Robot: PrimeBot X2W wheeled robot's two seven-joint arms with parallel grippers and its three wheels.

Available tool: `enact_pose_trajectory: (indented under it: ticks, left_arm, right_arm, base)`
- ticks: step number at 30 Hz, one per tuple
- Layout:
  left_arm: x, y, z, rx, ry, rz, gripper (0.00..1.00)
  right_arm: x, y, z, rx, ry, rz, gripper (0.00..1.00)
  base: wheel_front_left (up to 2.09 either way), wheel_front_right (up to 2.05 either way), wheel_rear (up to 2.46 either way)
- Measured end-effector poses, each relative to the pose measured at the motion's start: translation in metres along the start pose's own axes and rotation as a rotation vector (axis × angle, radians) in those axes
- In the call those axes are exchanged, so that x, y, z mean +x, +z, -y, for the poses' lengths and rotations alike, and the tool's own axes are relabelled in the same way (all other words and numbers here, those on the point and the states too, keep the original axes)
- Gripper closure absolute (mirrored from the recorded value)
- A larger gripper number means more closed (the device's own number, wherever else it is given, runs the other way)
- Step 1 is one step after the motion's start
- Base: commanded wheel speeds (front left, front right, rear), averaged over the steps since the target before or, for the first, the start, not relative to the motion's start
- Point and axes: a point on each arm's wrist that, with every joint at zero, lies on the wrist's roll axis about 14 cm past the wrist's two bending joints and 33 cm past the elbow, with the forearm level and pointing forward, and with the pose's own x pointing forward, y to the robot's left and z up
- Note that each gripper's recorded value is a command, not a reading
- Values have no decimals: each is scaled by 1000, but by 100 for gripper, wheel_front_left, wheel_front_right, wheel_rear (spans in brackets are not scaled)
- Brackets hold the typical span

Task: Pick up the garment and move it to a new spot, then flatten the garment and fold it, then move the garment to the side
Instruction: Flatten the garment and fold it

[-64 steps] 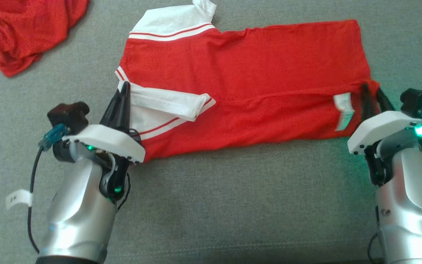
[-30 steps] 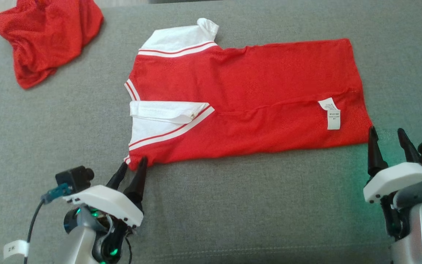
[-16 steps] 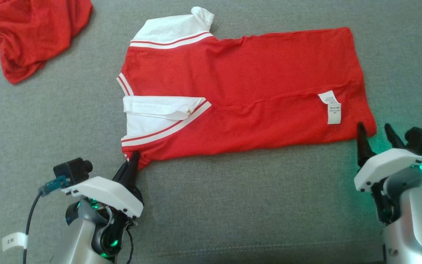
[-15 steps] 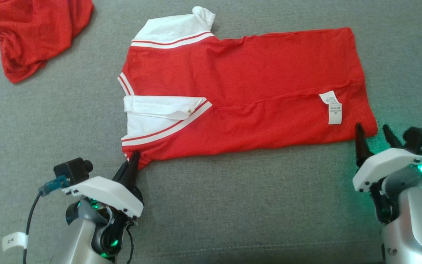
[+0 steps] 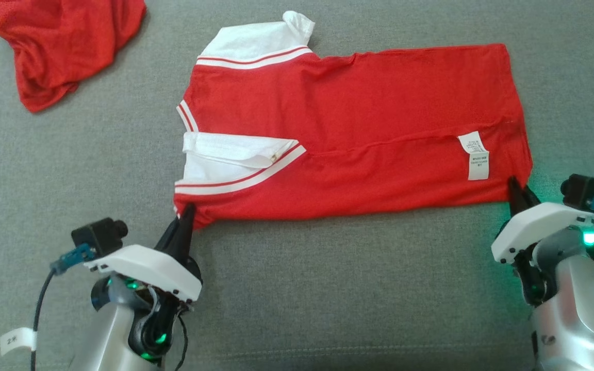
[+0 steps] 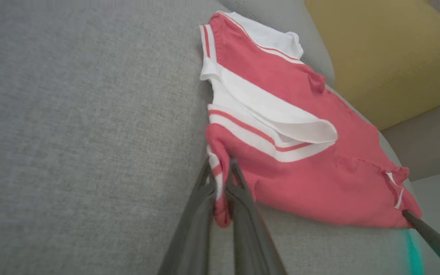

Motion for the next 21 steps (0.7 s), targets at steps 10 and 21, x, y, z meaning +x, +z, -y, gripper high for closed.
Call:
enact_pose_trajectory:
  ticks: [10,21]
  left_arm:
    - [-19,29,24,46,-88,97,100]
    - [-58,-17,4,-6,-1,-32,100]
  right_arm:
    - [-30,20,8,29,-4,133,100]
    - [-69,-20,35,74,-66,63,100]
  base:
    - [0,0,0]
    - [0,0,0]
